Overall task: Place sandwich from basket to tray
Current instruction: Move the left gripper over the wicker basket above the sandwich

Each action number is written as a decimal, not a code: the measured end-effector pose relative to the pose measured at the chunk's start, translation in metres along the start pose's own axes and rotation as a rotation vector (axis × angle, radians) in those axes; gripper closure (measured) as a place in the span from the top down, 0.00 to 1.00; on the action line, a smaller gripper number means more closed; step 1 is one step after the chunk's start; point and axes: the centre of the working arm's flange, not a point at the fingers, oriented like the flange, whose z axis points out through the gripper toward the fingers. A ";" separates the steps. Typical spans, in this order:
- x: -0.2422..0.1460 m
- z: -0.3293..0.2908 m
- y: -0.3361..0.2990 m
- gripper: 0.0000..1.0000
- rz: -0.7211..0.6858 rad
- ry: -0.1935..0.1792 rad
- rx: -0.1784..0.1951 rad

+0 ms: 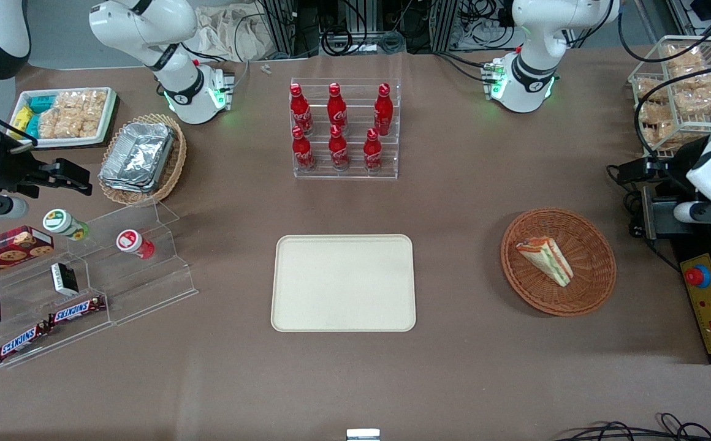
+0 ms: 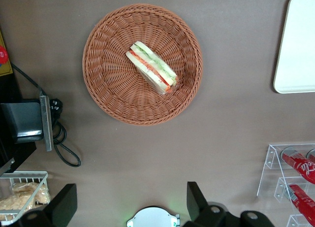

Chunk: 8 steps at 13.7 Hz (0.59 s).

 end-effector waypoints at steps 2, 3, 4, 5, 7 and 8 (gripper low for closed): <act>0.005 0.006 0.001 1.00 0.004 -0.005 0.007; 0.006 0.007 0.002 1.00 0.005 -0.006 0.008; 0.007 0.007 0.002 1.00 0.006 -0.007 0.008; 0.009 0.008 0.003 1.00 0.006 -0.008 0.008; 0.015 0.013 0.002 1.00 0.007 -0.023 0.007; 0.017 0.018 0.002 1.00 0.007 -0.044 0.006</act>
